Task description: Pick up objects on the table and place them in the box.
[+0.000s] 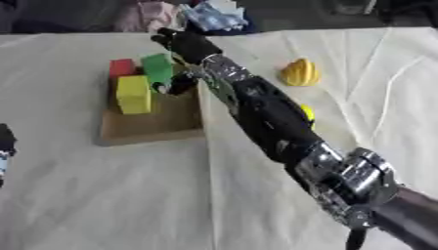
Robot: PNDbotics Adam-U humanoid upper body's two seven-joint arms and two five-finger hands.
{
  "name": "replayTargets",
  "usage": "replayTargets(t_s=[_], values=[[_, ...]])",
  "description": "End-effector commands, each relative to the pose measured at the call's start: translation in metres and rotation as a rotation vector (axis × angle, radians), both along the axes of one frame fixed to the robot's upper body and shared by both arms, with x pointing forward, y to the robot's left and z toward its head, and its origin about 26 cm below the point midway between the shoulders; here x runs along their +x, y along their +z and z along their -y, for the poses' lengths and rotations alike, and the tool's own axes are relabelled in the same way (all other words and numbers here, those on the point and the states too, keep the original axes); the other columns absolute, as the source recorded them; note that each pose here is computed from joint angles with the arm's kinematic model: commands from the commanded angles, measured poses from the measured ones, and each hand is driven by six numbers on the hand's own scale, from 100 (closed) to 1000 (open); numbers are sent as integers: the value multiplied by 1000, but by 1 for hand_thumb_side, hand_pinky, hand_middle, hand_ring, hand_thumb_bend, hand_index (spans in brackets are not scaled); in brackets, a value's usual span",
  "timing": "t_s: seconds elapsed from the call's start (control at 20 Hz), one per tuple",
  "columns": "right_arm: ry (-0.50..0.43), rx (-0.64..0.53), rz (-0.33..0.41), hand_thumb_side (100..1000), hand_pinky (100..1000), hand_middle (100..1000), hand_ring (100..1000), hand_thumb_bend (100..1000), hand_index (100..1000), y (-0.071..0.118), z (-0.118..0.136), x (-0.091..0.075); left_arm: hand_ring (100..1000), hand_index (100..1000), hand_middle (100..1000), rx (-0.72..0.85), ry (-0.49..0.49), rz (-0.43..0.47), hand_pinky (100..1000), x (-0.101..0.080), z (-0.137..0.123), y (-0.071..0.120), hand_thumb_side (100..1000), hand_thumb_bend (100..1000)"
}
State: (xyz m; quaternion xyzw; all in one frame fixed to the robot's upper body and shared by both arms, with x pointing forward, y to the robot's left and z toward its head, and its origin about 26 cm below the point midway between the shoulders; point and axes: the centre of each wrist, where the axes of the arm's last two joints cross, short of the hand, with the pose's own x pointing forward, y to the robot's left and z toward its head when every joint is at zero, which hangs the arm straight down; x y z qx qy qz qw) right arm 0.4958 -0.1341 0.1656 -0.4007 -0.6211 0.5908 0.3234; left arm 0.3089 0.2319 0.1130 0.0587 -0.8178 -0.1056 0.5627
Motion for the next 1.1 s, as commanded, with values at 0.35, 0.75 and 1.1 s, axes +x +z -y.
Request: replayTargets(t_s=[0.35,0.75,1.1], values=[[99,69,-23,548,838,959,881,339,993,72,33,-2,699,779,698,5,24,27,705,0,-5,7,499,345],[-134,101,-168,522,845,962,890,324,996,86,116,2,700,779,697,13,45,22,705,-2,-10,5,499,346],[-314,86,-223,530,853,975,899,334,995,83,186,-7,700,779,697,18,61,17,706,-3,-13,4,500,346]])
